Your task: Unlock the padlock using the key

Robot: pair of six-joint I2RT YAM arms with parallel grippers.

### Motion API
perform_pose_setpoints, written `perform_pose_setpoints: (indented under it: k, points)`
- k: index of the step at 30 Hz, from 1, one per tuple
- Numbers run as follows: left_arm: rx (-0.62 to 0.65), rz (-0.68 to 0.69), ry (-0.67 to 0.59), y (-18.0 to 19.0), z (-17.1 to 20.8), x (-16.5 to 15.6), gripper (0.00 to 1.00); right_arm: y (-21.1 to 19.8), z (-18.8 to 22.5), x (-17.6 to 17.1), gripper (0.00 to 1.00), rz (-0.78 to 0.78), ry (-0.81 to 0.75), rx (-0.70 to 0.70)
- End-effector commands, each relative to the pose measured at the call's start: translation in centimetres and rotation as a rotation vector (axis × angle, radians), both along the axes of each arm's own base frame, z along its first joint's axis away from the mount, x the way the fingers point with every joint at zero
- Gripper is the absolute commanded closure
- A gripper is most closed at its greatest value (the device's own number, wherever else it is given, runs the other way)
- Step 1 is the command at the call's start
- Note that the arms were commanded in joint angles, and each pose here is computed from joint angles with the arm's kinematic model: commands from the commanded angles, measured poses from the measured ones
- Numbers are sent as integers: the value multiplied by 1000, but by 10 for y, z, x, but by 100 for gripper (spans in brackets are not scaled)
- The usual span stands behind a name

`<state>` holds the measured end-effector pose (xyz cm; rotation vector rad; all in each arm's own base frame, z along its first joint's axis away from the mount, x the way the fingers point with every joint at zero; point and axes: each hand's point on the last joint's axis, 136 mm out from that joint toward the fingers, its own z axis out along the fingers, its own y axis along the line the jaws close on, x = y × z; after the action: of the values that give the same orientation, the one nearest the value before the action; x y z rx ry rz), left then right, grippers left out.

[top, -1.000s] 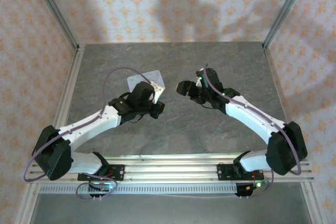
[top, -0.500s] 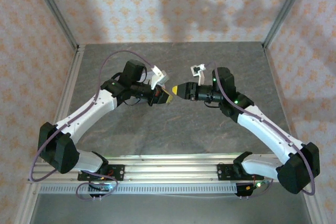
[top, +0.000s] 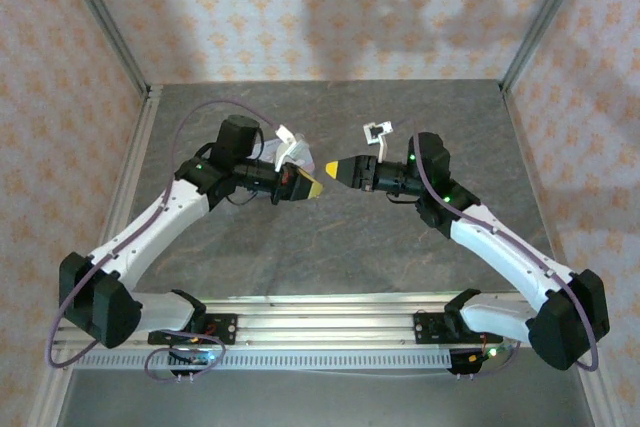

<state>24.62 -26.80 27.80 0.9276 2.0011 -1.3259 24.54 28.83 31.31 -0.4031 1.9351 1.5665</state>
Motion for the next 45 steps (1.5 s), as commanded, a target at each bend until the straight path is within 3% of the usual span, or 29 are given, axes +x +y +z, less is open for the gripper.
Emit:
perform_pose_setpoints:
  k: [1, 19, 22, 27, 38, 41, 45]
  points:
    - [-55, -5, -28, 2, 19, -4, 100, 1, 14, -11, 60, 50, -50, 56]
    - [-109, 1, -49, -1, 42, 2, 100, 19, 6, -22, 70, 144, -17, 60]
    - [-112, -2, -49, -1, 43, 1, 100, 19, 6, -22, 77, 145, -20, 61]
    - [-113, 4, -44, -1, 43, 3, 100, 19, 8, -22, 99, 145, -18, 66]
    - [-72, 105, -74, 5, 34, 16, 100, 20, -10, -2, 100, 50, 21, 41]
    - [-78, 142, -73, 7, 32, 19, 85, 20, -16, 5, 100, 16, 30, 28]
    - [-75, 174, -50, 10, 26, 23, 74, 20, -21, 11, 100, -4, 41, 19]
